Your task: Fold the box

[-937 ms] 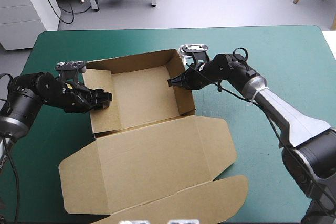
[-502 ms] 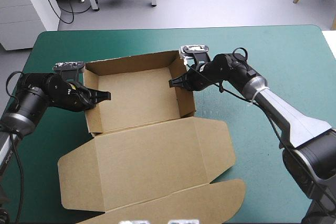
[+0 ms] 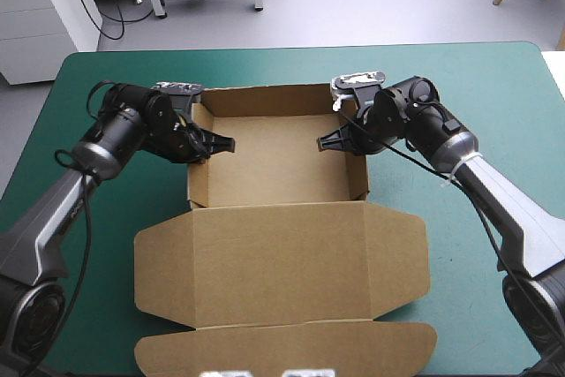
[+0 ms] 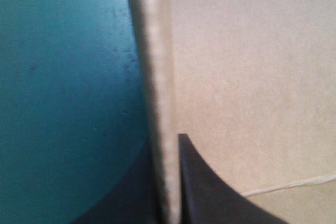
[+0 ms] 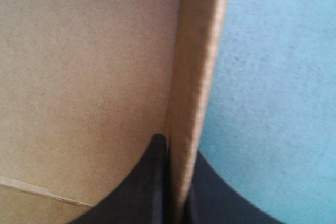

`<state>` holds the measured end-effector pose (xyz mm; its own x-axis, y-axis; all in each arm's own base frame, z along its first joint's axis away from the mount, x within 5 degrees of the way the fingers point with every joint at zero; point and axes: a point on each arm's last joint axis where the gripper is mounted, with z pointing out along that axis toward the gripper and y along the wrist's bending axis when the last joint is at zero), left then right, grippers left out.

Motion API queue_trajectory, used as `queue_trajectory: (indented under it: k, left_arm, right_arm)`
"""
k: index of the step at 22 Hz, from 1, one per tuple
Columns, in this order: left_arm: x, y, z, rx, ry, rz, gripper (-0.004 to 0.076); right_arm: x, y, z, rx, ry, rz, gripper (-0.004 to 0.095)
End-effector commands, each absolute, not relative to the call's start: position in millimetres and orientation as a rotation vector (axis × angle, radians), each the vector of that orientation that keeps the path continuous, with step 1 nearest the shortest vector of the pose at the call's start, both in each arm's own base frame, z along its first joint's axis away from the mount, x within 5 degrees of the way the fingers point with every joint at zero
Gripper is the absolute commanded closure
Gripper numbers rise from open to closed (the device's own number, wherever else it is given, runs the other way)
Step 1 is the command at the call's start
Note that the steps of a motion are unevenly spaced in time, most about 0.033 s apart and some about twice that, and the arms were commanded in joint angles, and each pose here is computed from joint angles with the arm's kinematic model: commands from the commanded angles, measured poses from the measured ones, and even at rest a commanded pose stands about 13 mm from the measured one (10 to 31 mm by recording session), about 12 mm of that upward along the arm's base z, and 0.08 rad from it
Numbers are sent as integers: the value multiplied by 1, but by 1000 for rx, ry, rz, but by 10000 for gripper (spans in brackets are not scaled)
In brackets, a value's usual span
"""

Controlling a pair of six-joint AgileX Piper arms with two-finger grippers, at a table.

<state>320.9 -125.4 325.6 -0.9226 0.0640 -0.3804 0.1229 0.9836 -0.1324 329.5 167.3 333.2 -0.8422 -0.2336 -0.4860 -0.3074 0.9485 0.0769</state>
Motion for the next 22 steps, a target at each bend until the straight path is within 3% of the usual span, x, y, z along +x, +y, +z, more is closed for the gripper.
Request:
queue_trajectory:
  k: [1, 3, 10, 13, 15, 17, 18, 19, 21, 22]
  left_arm:
    - [328, -148, 345, 200, 2655, -323, 734]
    - [331, -157, 335, 227, 2697, -313, 734]
    - [335, -180, 298, 326, 2826, -275, 734]
    - [335, -184, 290, 354, 2869, -306, 731]
    - [333, -187, 289, 394, 2867, -303, 688]
    - [333, -189, 290, 400, 2859, -308, 521]
    - [333, -189, 290, 400, 2859, -308, 423]
    - [333, -190, 290, 415, 2850, -304, 303]
    - [334, -191, 290, 484, 2819, -299, 131]
    - [334, -191, 291, 484, 2817, -300, 99]
  right_arm:
    - [317, 156, 346, -416, 2676, 60, 927]
    - [319, 154, 335, -400, 2723, 10, 927]
    - [328, 163, 294, -409, 2860, 5, 925]
    - [329, 163, 295, -497, 2842, -8, 922]
    - [329, 163, 295, -534, 2828, -38, 833]
    - [331, 159, 296, -380, 2831, -90, 472]
    - [332, 157, 296, -379, 2828, -101, 368]
    - [332, 157, 296, -378, 2827, -105, 305]
    - [332, 158, 296, -376, 2828, -99, 305]
    - [332, 157, 296, -377, 2824, -104, 309]
